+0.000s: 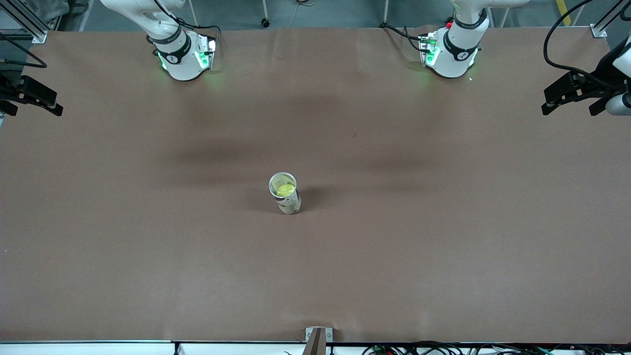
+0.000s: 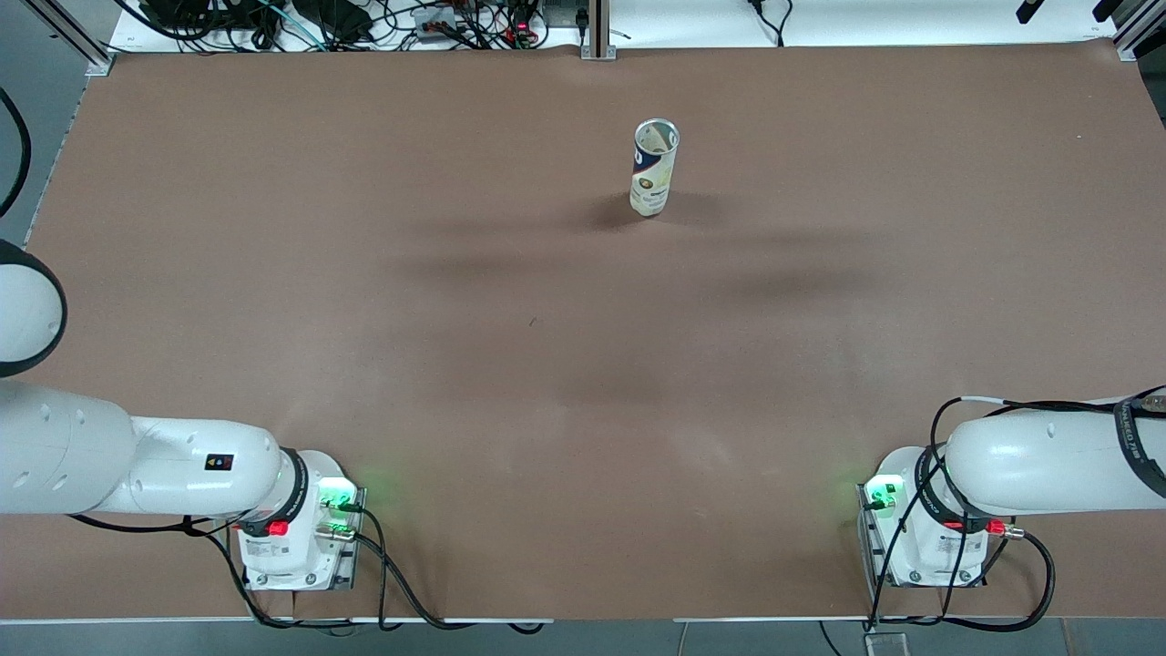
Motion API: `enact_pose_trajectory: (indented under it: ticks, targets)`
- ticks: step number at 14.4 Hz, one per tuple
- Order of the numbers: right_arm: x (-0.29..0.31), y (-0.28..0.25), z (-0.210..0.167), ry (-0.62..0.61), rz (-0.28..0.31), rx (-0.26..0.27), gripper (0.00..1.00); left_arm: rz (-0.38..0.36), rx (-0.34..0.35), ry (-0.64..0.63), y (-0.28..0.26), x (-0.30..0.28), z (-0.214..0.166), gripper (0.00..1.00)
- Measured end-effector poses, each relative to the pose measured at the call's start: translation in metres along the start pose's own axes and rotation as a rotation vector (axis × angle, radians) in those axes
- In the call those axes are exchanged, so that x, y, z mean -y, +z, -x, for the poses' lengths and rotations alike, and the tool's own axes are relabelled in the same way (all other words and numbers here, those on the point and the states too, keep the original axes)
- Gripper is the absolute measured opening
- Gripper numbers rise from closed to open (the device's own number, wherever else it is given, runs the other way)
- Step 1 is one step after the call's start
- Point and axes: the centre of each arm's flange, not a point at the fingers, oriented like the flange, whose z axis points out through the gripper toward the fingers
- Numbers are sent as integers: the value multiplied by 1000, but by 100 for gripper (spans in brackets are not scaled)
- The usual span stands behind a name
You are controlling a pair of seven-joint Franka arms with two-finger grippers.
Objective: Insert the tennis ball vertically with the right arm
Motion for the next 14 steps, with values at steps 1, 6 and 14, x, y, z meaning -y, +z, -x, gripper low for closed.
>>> enact_pose_trajectory:
  ticks: [1, 6, 14]
  targets:
    - [0, 1, -1, 0, 0, -2, 100, 0, 1, 0, 1, 0, 0, 100]
    - [-2, 5, -3, 3, 0, -13, 100, 0, 0, 0, 0, 0, -1, 100]
    - [-2, 8, 0, -51, -1, 16, 100, 0, -2, -3, -1, 2, -1, 100]
